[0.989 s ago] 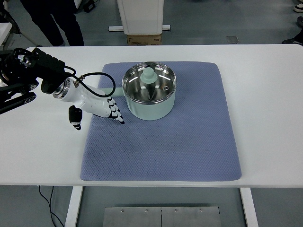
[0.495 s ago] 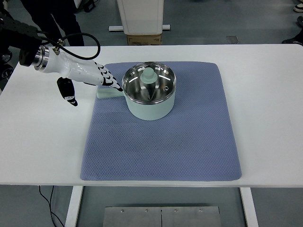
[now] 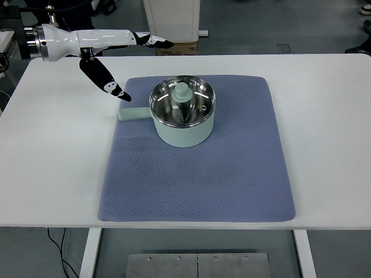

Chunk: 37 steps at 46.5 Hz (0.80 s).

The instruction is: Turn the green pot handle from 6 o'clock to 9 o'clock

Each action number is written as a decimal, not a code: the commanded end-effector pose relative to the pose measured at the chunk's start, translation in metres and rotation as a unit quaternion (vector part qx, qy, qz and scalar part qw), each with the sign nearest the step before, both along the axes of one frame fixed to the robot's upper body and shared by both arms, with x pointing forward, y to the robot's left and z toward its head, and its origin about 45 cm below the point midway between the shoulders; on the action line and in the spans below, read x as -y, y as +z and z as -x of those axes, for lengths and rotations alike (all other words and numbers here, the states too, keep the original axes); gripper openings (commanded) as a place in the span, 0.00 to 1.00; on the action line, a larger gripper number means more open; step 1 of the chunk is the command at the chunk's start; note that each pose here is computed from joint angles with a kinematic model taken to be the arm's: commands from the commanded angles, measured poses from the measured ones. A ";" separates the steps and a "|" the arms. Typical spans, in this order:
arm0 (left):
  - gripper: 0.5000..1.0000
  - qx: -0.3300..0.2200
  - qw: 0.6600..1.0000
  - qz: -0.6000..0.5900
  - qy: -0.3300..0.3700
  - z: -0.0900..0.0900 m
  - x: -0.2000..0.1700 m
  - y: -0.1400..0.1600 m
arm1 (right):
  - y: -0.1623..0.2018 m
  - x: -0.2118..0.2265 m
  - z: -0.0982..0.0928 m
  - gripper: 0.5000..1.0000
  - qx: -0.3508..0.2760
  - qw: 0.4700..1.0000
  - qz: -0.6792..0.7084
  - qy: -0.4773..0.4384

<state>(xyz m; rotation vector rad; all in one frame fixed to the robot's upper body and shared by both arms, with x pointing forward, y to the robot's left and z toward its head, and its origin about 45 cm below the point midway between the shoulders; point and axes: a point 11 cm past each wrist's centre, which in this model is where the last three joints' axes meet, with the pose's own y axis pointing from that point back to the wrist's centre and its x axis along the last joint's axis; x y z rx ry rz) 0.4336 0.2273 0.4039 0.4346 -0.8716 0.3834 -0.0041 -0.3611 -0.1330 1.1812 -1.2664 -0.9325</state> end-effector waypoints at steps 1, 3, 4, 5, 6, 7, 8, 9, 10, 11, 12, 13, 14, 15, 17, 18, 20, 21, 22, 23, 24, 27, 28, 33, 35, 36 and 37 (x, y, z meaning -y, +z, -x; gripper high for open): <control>1.00 -0.013 0.996 0.069 0.047 -0.013 -0.015 0.007 | 0.000 0.000 0.000 1.00 0.000 1.000 0.000 0.000; 1.00 -0.028 0.991 0.109 0.073 -0.019 -0.024 0.007 | 0.000 0.000 0.000 1.00 0.000 1.000 0.000 0.000; 1.00 -0.034 0.988 0.124 0.085 -0.022 -0.030 0.006 | 0.000 0.000 0.000 1.00 0.000 1.000 0.000 0.000; 1.00 -0.041 0.985 0.139 0.096 -0.024 -0.034 0.005 | 0.000 0.000 0.000 1.00 0.000 1.000 0.000 0.000; 1.00 -0.047 0.981 0.154 0.105 -0.026 -0.038 0.004 | 0.000 0.000 0.000 1.00 0.000 1.000 0.000 0.000; 1.00 -0.054 0.978 0.166 0.114 -0.027 -0.042 0.002 | 0.000 0.000 0.000 1.00 0.000 1.000 0.000 0.000; 1.00 -0.060 0.975 0.177 0.121 -0.028 -0.044 -0.001 | 0.000 0.000 0.001 1.00 0.000 1.000 0.000 0.000; 1.00 -0.066 0.972 0.185 0.126 -0.029 -0.046 -0.004 | 0.000 0.000 0.000 1.00 0.000 1.000 0.000 0.000; 1.00 -0.072 0.970 0.193 0.131 -0.031 -0.046 -0.007 | 0.000 0.000 0.001 1.00 0.000 1.000 0.000 0.000; 1.00 -0.078 0.967 0.201 0.136 -0.032 -0.047 -0.012 | 0.000 0.000 0.000 1.00 0.000 1.000 0.000 0.000; 1.00 -0.085 0.964 0.210 0.139 -0.034 -0.045 -0.016 | 0.000 0.000 0.000 1.00 0.000 1.000 0.000 0.000; 1.00 -0.091 0.961 0.219 0.143 -0.035 -0.044 -0.019 | 0.000 0.000 0.001 1.00 0.000 1.000 0.000 0.000; 1.00 -0.097 0.957 0.229 0.150 -0.037 -0.045 -0.022 | 0.000 0.000 0.000 1.00 0.000 1.000 0.000 0.000; 1.00 -0.102 0.953 0.241 0.156 -0.039 -0.046 -0.025 | 0.000 0.000 0.001 1.00 0.000 1.000 0.000 0.000; 1.00 -0.110 0.944 0.261 0.171 -0.043 -0.051 -0.029 | 0.000 0.000 0.000 1.00 0.000 1.000 0.000 0.000; 1.00 -0.114 0.938 0.273 0.180 -0.045 -0.055 -0.031 | 0.000 0.000 0.000 1.00 0.000 1.000 0.000 0.000; 1.00 -0.124 0.928 0.294 0.193 -0.047 -0.059 -0.037 | 0.000 0.000 0.000 1.00 0.000 1.000 0.000 0.000; 1.00 -0.131 0.922 0.307 0.198 -0.048 -0.059 -0.039 | 0.000 0.000 0.000 1.00 0.000 1.000 0.000 0.000; 1.00 -0.138 0.915 0.319 0.204 -0.049 -0.060 -0.043 | 0.000 0.000 0.000 1.00 0.000 1.000 0.000 0.000; 1.00 -0.144 0.908 0.332 0.209 -0.049 -0.060 -0.045 | 0.000 0.000 0.000 1.00 0.000 1.000 0.000 0.000; 1.00 -0.150 0.902 0.344 0.213 -0.050 -0.061 -0.047 | 0.000 0.000 0.000 1.00 0.000 1.000 0.000 0.000; 1.00 -0.162 0.881 0.382 0.226 -0.051 -0.066 -0.048 | 0.000 0.000 0.000 1.00 0.000 1.000 0.000 0.000; 1.00 -0.165 0.875 0.394 0.230 -0.052 -0.068 -0.047 | 0.000 0.000 0.000 1.00 0.000 1.000 0.000 0.000; 1.00 -0.171 0.844 0.443 0.249 -0.056 -0.078 -0.043 | 0.000 0.000 0.000 1.00 0.000 1.000 0.000 0.000; 1.00 -0.170 0.834 0.456 0.261 -0.058 -0.084 -0.044 | 0.000 0.000 0.000 1.00 0.000 1.000 0.000 0.000; 1.00 -0.172 0.829 0.461 0.266 -0.058 -0.086 -0.047 | 0.000 0.000 0.000 1.00 0.000 1.000 0.000 0.000; 1.00 -0.174 0.825 0.465 0.271 -0.058 -0.087 -0.051 | 0.000 0.000 0.000 1.00 0.000 1.000 0.000 0.000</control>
